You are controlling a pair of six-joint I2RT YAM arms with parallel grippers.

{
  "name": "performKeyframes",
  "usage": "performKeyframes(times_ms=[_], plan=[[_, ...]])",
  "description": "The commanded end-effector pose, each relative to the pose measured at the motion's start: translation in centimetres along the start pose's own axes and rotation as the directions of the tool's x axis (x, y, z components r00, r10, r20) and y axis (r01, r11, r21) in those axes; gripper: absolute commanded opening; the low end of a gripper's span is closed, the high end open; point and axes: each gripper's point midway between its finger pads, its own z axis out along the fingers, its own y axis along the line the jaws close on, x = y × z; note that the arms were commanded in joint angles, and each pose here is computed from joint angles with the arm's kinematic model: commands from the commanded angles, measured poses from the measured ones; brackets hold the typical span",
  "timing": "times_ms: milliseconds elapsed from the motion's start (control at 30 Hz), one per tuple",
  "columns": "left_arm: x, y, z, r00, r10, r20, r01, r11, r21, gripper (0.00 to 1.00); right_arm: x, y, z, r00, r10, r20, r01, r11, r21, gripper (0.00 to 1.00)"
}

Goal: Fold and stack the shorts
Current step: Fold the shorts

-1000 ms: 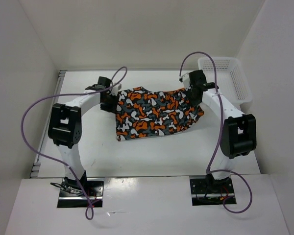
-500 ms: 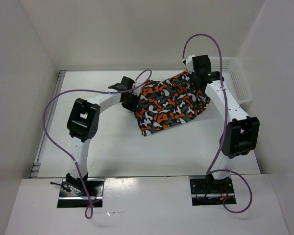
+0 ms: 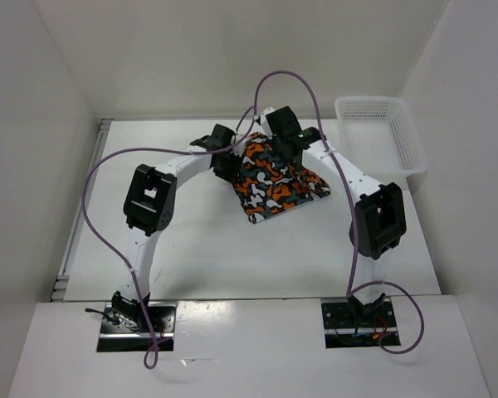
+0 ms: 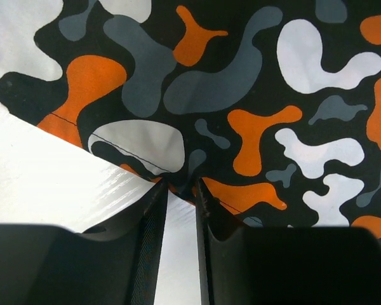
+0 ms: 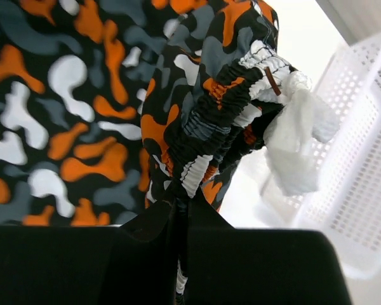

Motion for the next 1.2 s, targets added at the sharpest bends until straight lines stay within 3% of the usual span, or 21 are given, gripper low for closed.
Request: performKeyframes(times_ms=[0,333,567,700,767,867,1033,1167], plan=[[2.2,-0.4,1.5,0.997,0.005,-0.076,-0.004,1.0,0.017,0.32,-4.6,2.9,-1.4,0.993,0.049,0.108,-0.045,0.998,-0.043,0.0],[2.1,0.2,1.3,0.998,-0.004,-0.065,0.005,1.0,0.01,0.32,-7.5,10.8,-1.7,0.985,-0.032,0.169,0.057,0.988,-0.144,0.0],[-0.1,4.4,-2.9,0.998,-0.06,0.019,0.061,0.997,-0.054,0.32,-4.3,12.8,0.3,0.991,-0.089,0.104,0.105,0.981,-0.163,0.0],[-0.5,5.0,-3.9,0.997,-0.075,0.035,0.077,0.996,-0.046,0.39,-4.3,13.8,0.5,0.99,-0.087,0.107,0.105,0.978,-0.179,0.01],[-0.5,4.8,-3.9,0.997,-0.075,0.036,0.076,0.996,-0.034,0.41,-4.8,14.4,0.5,0.989,-0.086,0.124,0.109,0.976,-0.19,0.08],[-0.3,4.7,-3.9,0.997,-0.077,0.027,0.078,0.996,-0.033,0.42,-6.9,16.1,-0.5,0.98,-0.081,0.18,0.123,0.963,-0.239,0.29],[-0.5,6.0,-4.2,0.995,-0.093,0.032,0.095,0.994,-0.055,0.44,-12.1,18.4,-5.1,0.945,-0.043,0.325,0.158,0.929,-0.335,0.57],[-0.5,7.2,-4.6,0.993,-0.109,0.035,0.111,0.991,-0.077,0.45,-12.9,17.5,-8.0,0.93,-0.02,0.366,0.165,0.914,-0.37,0.6]])
